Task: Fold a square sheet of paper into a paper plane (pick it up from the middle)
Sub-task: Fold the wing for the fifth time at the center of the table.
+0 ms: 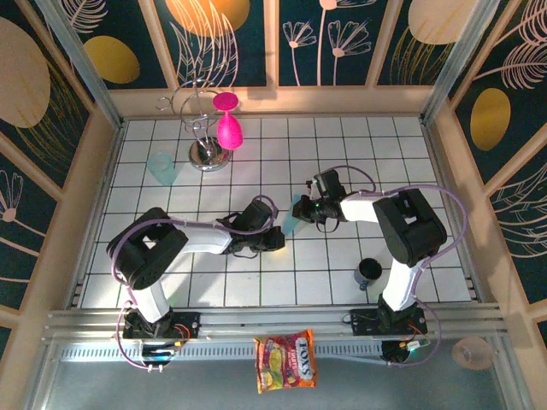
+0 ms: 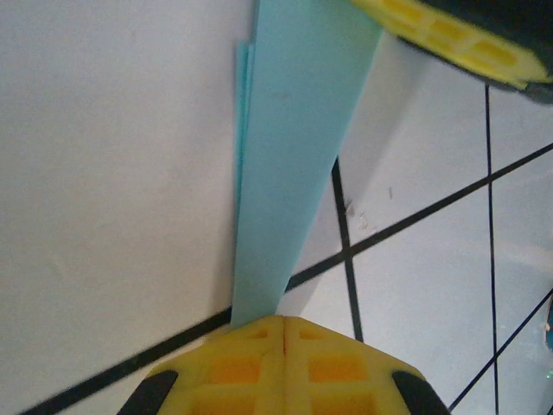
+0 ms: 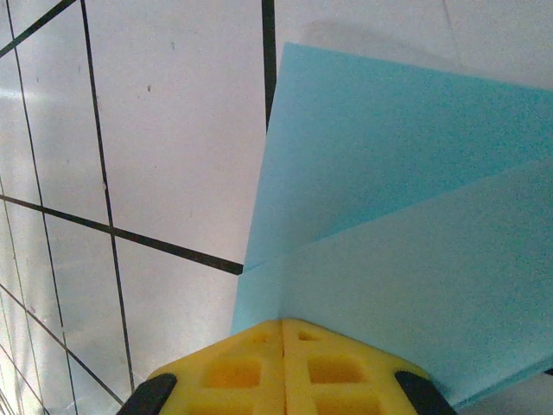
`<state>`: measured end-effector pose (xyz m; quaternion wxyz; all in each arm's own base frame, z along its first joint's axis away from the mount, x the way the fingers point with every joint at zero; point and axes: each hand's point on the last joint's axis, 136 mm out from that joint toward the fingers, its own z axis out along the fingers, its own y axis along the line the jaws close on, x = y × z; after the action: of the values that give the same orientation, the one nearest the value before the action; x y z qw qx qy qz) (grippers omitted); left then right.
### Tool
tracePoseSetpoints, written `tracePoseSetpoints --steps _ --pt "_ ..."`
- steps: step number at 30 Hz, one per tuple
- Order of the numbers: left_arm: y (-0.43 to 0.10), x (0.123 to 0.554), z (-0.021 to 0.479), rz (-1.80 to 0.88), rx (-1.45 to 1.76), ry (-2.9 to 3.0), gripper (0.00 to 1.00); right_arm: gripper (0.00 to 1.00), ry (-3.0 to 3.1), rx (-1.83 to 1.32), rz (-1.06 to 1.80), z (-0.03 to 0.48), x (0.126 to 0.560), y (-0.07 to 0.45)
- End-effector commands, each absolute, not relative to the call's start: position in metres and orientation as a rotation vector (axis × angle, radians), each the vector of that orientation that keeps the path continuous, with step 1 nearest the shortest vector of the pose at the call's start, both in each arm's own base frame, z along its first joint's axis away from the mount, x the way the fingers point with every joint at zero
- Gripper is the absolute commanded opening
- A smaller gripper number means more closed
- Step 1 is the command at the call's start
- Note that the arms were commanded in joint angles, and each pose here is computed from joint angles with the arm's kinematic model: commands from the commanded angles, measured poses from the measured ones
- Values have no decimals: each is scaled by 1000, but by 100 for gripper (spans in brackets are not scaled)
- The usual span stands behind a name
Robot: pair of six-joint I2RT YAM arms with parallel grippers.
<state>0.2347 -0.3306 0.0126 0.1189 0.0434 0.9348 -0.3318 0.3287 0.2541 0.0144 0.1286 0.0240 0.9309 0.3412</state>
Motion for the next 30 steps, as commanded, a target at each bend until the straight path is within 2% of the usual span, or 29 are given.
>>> tracePoseSetpoints --steps 1,7,11,18,30 --pt "-295 189 -17 -827 133 2946 0 8 2917 165 738 -43 298 219" --pt "-313 225 50 -847 186 2748 0 7 2906 161 788 -36 297 227" --pt "-329 253 75 -902 149 2608 0 7 2885 140 851 -26 299 237" --pt "-343 287 54 -903 54 2598 0 7 2847 106 938 -11 305 248" --pt "-338 282 8 -827 20 2717 0 7 2731 -9 1069 29 327 267"
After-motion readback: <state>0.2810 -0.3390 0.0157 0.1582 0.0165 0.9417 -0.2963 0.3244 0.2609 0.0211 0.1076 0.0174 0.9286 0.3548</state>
